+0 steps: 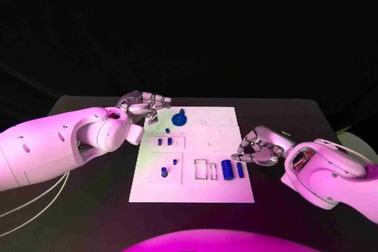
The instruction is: Assemble the parts on the task board
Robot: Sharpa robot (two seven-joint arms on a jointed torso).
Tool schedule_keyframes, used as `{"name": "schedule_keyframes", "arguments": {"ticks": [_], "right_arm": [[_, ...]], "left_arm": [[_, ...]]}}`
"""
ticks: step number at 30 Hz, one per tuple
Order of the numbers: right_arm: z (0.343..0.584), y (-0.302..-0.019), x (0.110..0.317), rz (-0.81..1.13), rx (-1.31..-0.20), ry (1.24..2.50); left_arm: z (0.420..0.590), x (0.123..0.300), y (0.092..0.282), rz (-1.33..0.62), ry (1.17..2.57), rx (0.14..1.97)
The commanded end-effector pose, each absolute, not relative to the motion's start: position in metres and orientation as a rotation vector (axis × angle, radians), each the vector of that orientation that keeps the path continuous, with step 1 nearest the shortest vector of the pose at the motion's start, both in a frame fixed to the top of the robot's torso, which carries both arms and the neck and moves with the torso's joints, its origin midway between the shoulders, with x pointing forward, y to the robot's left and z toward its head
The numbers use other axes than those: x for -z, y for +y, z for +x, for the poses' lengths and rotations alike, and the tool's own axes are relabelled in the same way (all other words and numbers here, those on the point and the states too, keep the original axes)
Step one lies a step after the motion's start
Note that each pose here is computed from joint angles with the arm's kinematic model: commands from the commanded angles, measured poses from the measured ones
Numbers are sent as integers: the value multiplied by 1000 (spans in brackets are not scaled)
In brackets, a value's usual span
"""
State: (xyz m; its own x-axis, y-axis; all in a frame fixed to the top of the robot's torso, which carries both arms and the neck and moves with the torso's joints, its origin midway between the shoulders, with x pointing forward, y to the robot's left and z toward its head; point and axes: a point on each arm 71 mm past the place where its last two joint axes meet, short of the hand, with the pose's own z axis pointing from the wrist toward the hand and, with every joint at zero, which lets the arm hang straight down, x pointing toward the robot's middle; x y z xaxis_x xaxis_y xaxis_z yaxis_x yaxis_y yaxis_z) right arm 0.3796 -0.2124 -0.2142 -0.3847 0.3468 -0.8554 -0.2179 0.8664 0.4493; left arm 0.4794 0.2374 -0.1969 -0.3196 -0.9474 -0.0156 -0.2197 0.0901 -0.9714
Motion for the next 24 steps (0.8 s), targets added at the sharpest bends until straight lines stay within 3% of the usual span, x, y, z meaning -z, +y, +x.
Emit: {"name": "schedule_keyframes", "arguments": {"ticks": [1,24], "right_arm": [[376,-213,220,49,-484,1895],[373,-191,258,36,-447,1992]], "left_arm": [[479,195,236,-1154,1642,1297],[477,196,238,-1162,1651,1303]]}}
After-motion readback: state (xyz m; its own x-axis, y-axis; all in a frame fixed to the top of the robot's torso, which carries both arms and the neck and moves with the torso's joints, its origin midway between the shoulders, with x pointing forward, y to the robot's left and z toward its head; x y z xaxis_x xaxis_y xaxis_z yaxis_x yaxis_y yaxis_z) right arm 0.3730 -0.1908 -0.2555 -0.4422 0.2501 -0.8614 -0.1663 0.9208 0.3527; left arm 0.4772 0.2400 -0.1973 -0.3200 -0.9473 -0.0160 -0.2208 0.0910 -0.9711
